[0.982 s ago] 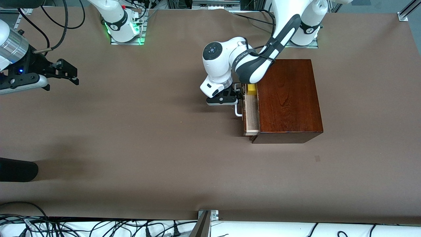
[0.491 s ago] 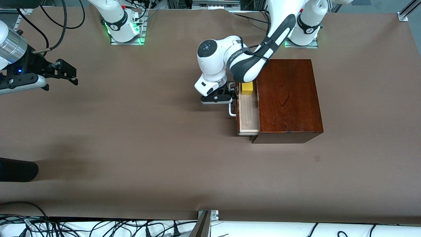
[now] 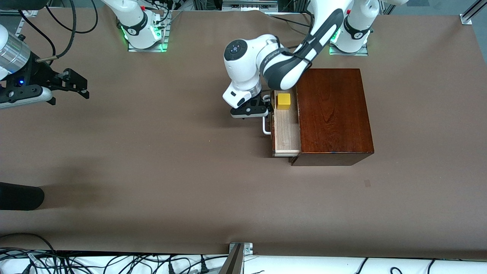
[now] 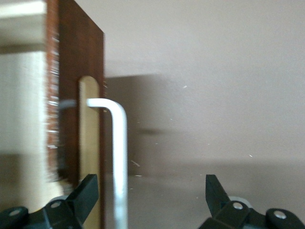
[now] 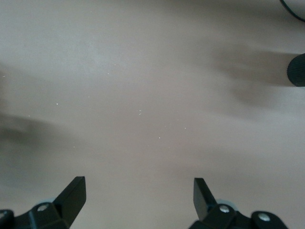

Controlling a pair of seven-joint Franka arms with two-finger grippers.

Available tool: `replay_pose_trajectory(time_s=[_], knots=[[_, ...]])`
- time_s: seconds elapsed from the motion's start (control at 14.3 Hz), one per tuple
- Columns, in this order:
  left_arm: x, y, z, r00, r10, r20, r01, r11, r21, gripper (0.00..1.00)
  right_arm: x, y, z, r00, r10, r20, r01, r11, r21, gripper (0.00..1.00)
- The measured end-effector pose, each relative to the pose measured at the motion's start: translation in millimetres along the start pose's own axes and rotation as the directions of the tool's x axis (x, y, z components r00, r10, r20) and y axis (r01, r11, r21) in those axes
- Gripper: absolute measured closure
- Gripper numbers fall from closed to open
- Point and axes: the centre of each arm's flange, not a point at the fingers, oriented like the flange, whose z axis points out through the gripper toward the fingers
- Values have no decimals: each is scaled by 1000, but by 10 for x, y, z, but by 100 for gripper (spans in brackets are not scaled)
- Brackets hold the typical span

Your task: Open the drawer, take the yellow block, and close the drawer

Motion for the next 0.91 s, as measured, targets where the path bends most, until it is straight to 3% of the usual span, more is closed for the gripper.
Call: replay_pose_trajectory(time_s=[0.14,0.35,0.63,0.91], knots=[[95,-168,-327,1000,17,17,-18,999,36,0,13,2,7,1000,0,-5,0,1000,0,0],[448,-704,-908,994,50,95,-56,997,58,0,28,0,33,1000,-1,-2,1,1000,0,0],[1133,-2071,-1356,980,89,179,-79,995,-62,0,61,-21,112,1000,-6,12,6,1000,2,0],[1499,-3433,-1446,964,165,208,-131,977,-169,0,205,-150,460,997,-36,70,35,999,10,0]])
